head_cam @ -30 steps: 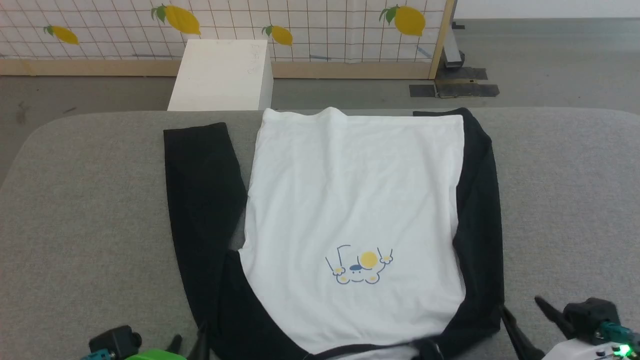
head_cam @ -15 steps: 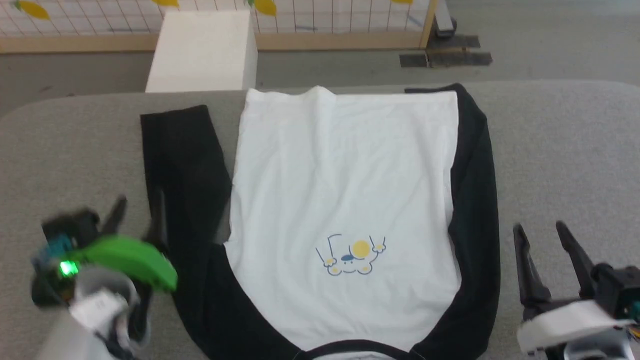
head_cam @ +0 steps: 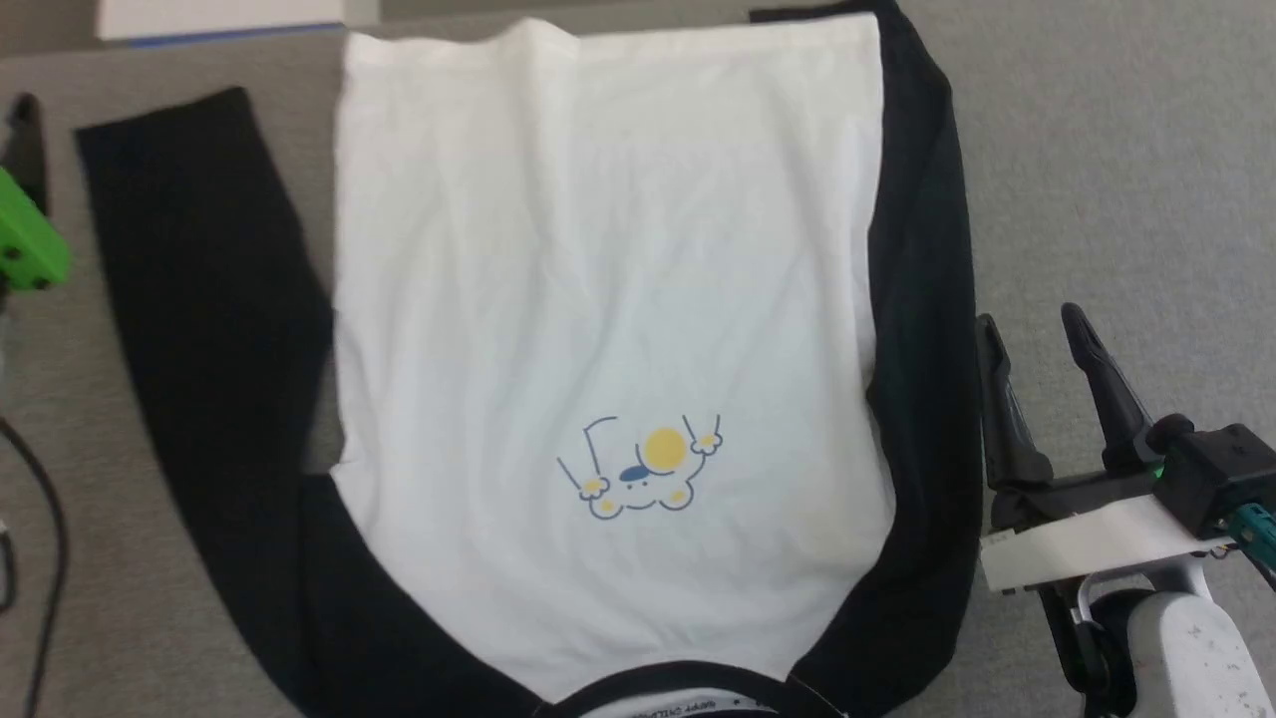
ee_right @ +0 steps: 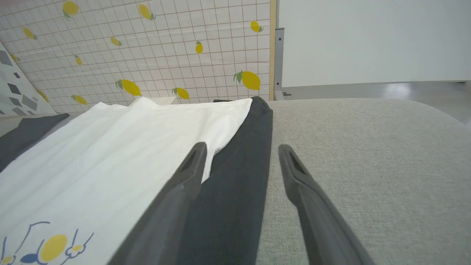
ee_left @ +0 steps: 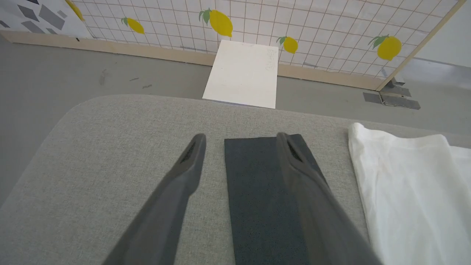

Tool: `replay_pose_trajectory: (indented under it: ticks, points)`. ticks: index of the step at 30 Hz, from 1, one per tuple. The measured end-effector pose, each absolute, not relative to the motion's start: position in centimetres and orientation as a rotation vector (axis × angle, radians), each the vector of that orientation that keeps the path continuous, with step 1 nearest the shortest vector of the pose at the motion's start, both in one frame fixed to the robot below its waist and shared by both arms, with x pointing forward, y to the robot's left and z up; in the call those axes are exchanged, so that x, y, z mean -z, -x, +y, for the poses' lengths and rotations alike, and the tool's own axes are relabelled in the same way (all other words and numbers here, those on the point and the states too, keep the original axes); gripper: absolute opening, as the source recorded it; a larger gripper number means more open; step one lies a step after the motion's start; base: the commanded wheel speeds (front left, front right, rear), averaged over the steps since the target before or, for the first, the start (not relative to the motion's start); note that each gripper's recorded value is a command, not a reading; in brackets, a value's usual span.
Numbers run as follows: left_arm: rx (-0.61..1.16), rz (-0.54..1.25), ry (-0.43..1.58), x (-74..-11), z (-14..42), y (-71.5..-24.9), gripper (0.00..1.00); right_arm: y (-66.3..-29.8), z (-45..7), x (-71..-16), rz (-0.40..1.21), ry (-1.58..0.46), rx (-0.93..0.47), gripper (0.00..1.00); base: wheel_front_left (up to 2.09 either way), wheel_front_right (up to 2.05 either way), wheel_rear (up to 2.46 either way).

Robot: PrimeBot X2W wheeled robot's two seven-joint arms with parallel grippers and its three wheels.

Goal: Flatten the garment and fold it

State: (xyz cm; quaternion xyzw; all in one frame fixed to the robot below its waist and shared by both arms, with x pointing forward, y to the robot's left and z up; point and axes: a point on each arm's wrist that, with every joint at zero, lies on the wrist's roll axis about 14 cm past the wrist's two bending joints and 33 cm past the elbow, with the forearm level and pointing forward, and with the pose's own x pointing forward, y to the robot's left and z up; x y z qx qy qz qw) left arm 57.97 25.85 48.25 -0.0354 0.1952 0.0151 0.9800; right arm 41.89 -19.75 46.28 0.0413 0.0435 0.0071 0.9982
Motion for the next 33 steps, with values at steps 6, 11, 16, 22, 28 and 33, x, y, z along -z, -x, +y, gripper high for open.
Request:
replay_pose_trajectory:
  ticks: [6,11,16,22,28,33]
  points:
    - [-0.085,0.559,0.134,-43.5,25.9,-60.1,1.0,-41.9,-21.1,-44.0,0.131,-0.092,0.03,1.0,0.0,0.0,0.0]
    - [-0.121,0.69,0.142,-39.5,25.7,-60.5,1.0,-41.8,-22.3,-42.8,0.155,-0.078,0.064,1.0,0.0,0.0,0.0]
    - [-0.154,0.79,0.156,-36.5,25.3,-60.2,1.0,-41.5,-23.1,-42.2,0.173,-0.07,0.09,1.0,0.0,0.0,0.0]
    - [-0.183,0.826,0.139,-35.7,26.0,-59.8,0.0,-41.1,-23.8,-42.0,0.183,-0.06,0.108,1.0,0.0,0.0,0.0]
    - [-0.23,0.664,0.117,-37.6,27.6,-59.0,0.0,-41.3,-23.7,-43.3,0.149,-0.057,0.103,1.0,0.0,0.0,0.0]
    - [-0.277,0.492,0.102,-41.3,30.0,-57.7,0.0,-40.9,-23.5,-44.8,0.119,-0.058,0.099,1.0,0.0,0.0,0.0]
